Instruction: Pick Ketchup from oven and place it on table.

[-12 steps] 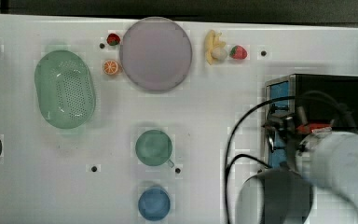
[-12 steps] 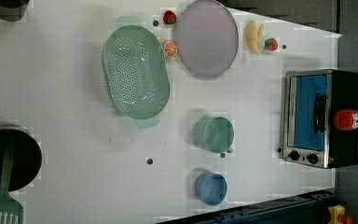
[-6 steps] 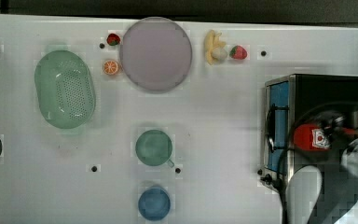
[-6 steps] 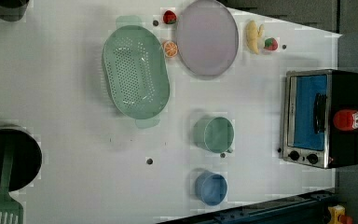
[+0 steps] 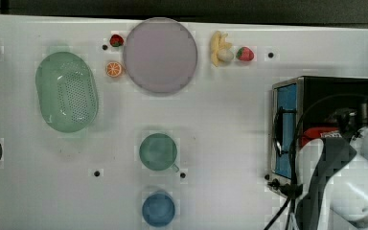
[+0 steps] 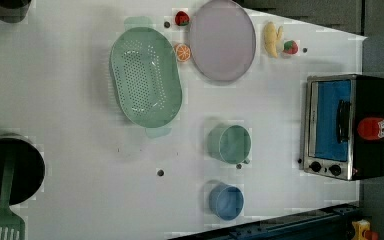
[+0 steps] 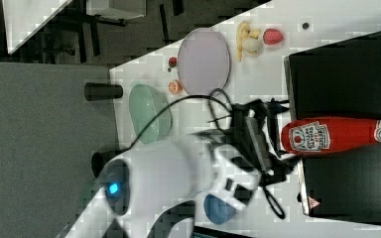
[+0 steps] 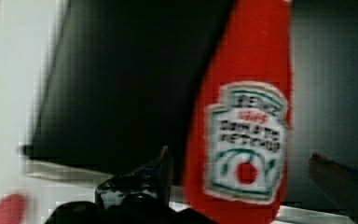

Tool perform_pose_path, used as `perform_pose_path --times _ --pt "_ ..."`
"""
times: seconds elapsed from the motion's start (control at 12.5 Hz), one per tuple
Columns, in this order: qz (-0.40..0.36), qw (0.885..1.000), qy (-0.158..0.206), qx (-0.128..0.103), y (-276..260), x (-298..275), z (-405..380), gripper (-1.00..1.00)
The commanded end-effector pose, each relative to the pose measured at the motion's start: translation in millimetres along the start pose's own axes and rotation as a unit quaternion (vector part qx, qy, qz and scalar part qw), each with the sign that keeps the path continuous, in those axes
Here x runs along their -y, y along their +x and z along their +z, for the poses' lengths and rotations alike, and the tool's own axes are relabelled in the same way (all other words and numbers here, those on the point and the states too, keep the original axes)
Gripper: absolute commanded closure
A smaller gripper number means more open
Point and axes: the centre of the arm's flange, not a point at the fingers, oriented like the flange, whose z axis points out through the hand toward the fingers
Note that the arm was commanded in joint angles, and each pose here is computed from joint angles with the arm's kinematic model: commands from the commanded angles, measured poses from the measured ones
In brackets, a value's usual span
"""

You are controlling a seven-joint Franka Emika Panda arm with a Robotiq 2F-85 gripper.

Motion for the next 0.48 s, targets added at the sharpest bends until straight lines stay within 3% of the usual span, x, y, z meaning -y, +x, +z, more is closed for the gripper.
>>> perform_pose_path --times 0.08,0.32,0.4,0.48 --pt "0.04 0.999 0.016 0.02 15.8 -9.0 9.6 -1.0" --pt "0.041 0.999 0.022 0.005 20.6 -5.4 12.0 -1.0" --pt "0.043 0.999 0.02 0.006 21.8 -8.2 14.0 -0.78" --pt "0.043 0.999 0.017 0.007 21.2 -8.1 17.9 -0.4"
